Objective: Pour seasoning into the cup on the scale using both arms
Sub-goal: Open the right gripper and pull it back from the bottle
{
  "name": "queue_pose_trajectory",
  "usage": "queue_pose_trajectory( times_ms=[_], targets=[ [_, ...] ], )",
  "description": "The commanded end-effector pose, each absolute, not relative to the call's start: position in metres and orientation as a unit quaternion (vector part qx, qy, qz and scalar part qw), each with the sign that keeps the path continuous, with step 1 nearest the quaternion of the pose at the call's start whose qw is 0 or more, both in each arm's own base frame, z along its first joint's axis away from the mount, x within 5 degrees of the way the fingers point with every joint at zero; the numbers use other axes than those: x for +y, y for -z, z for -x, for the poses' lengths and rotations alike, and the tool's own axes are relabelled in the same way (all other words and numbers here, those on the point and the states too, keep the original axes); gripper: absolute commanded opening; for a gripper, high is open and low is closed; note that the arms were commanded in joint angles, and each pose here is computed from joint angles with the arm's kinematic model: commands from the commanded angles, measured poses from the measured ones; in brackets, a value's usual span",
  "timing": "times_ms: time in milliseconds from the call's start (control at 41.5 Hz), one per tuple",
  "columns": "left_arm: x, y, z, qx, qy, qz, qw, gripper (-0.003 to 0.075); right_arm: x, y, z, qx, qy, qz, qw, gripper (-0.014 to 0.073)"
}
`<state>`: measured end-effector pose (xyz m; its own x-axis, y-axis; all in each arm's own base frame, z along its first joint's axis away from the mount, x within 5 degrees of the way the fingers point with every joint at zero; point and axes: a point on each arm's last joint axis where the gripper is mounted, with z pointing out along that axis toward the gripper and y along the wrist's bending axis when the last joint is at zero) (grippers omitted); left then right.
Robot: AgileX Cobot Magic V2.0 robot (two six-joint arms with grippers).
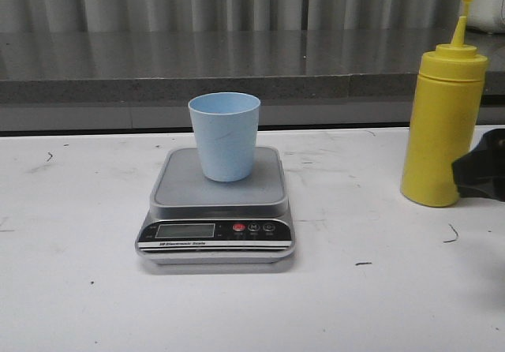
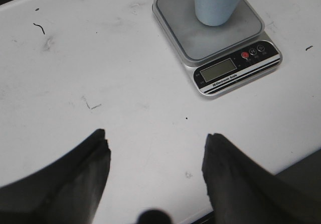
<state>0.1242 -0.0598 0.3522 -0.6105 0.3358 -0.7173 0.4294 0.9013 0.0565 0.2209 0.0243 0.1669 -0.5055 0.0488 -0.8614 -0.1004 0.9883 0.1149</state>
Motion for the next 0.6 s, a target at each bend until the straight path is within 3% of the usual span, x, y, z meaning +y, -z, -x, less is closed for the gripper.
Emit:
queue_pose_trajectory(
  times_ms=[0, 241, 433, 578],
  targets=[
    [-0.062, -0.364, -0.126, 0.877, 0.072, -0.211, 0.425, 0.0406, 0.027, -0.193, -0.211, 0.882, -0.074, -0.007, 0.466, 0.0594],
    [-0.062, -0.364, -0.126, 0.877, 0.072, -0.211, 0.425, 0.0406, 0.042, -0.269, -0.172, 0.928, -0.039, 0.040, 0.368, 0.0594],
    [-0.062, -0.364, -0.126, 0.877, 0.072, -0.211, 0.425, 0.0406, 0.042, -0.325, -0.140, 0.907, -0.052, 0.073, 0.412, 0.0594],
    [-0.062, -0.364, -0.126, 0.877, 0.072, -0.211, 0.425, 0.0406, 0.035, -0.341, -0.113, 0.883, -0.067, 0.086, 0.456, 0.0594]
  ],
)
